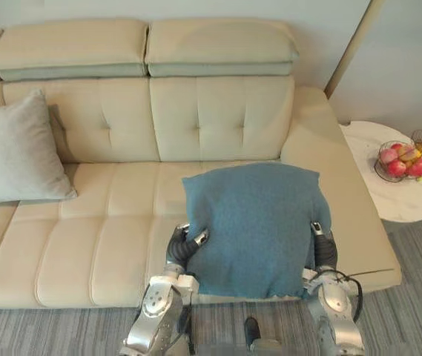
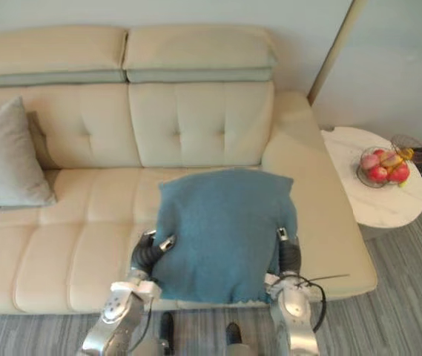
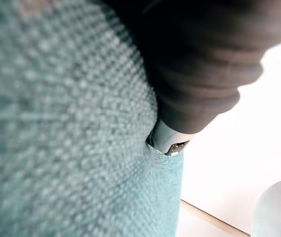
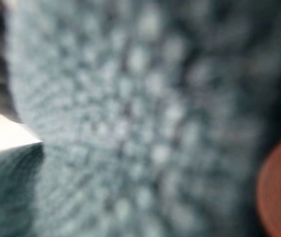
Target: Pick up cushions and gather them together orderly.
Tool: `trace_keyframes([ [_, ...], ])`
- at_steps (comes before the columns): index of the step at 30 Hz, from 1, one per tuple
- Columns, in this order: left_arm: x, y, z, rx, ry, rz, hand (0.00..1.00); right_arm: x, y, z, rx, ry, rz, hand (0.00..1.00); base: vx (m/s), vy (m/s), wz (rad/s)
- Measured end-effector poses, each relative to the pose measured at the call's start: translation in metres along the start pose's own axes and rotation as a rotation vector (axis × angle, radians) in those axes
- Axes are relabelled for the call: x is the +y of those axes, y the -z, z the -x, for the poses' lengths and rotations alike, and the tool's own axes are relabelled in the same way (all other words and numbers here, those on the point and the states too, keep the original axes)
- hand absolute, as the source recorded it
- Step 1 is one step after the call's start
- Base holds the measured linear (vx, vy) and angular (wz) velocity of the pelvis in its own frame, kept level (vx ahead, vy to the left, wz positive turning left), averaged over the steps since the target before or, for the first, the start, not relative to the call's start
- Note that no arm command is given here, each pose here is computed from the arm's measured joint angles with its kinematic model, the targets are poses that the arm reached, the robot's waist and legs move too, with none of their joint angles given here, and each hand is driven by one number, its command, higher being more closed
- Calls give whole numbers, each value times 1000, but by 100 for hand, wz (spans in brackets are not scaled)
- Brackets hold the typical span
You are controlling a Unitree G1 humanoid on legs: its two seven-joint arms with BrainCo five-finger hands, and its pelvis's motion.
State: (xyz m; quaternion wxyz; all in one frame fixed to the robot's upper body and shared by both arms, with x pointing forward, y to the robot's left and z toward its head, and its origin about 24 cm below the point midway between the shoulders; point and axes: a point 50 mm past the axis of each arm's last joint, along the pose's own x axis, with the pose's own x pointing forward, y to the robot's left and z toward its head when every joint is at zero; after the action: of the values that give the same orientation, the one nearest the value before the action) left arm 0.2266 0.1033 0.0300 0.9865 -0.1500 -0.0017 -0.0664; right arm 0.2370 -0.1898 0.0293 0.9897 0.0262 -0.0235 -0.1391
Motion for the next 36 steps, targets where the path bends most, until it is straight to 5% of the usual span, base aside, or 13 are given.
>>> trace_keyframes([
  [8, -20, -93, -59, -395, -50, -24, 100, 46, -104, -57, -419, 19, 40, 100, -131, -19, -5],
  [17, -68, -298, -123, -981, -103, -39, 100, 89, -315, -99, -988, 182, -27, 100, -52, -6, 4],
  [18, -69, -305, -124, -992, -115, -33, 100, 90, -322, -100, -992, 190, -35, 0, 0, -8, 5],
  [19, -75, -326, -125, -1023, -129, -17, 0, 92, -338, -102, -998, 210, -55, 0, 6, -21, 3],
  [27, -85, -386, -134, -1013, -232, 62, 0, 96, -385, -131, -780, 160, -193, 0, 25, -36, 6],
  [36, -96, -372, -142, -949, -69, 201, 0, 71, -398, -140, -712, 68, -365, 0, 49, -48, 7],
])
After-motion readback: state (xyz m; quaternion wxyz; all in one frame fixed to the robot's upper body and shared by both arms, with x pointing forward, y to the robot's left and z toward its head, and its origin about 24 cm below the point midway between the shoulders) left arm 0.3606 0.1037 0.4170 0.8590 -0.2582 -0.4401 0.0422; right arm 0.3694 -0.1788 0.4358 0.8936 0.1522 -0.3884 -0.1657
